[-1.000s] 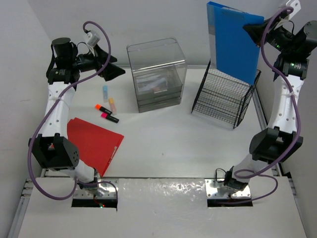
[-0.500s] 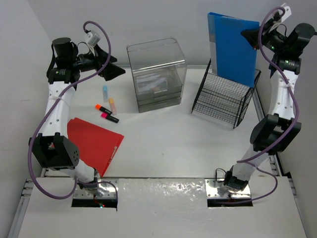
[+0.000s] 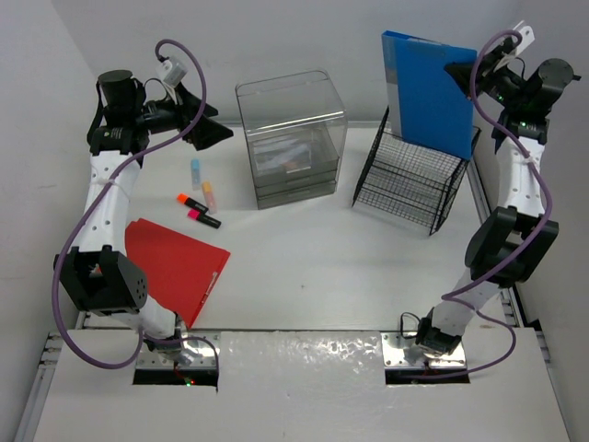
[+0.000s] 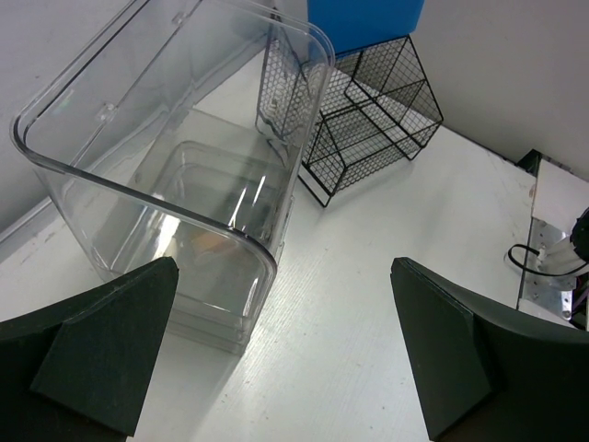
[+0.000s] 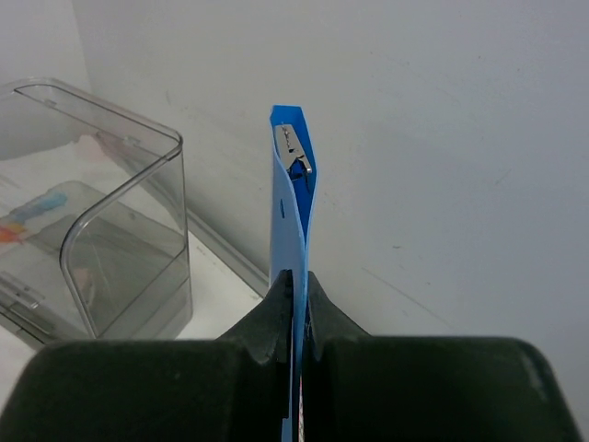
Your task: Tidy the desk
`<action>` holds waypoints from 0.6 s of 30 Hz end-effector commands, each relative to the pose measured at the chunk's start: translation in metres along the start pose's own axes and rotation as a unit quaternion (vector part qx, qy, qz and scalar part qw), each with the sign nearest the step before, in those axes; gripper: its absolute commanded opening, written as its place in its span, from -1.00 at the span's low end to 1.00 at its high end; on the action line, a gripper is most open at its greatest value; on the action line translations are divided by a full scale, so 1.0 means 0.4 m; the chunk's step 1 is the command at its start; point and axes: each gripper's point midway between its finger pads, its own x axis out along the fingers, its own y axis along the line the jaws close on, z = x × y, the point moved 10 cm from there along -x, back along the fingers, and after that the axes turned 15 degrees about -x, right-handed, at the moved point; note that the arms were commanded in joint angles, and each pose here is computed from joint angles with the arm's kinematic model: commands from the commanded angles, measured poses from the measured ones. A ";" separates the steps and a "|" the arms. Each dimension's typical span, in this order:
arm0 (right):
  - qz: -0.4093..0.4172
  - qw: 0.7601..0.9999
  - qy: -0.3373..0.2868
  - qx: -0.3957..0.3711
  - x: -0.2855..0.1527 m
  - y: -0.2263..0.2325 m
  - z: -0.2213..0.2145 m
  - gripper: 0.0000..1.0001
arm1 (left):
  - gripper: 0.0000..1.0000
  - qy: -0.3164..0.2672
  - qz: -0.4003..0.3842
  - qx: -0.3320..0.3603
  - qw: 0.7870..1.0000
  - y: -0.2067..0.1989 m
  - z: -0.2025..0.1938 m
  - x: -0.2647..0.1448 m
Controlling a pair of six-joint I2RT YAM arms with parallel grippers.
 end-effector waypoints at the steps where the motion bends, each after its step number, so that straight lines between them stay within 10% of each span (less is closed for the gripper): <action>1: -0.007 0.996 -0.047 -0.080 0.012 -0.025 0.064 -1.00 | 0.98 -0.008 -0.017 0.026 0.999 -0.026 0.034 0.005; 18: 0.031 0.986 -0.157 -0.042 0.033 0.000 -0.006 -1.00 | 0.99 0.008 -0.010 0.023 1.000 -0.005 0.010 0.015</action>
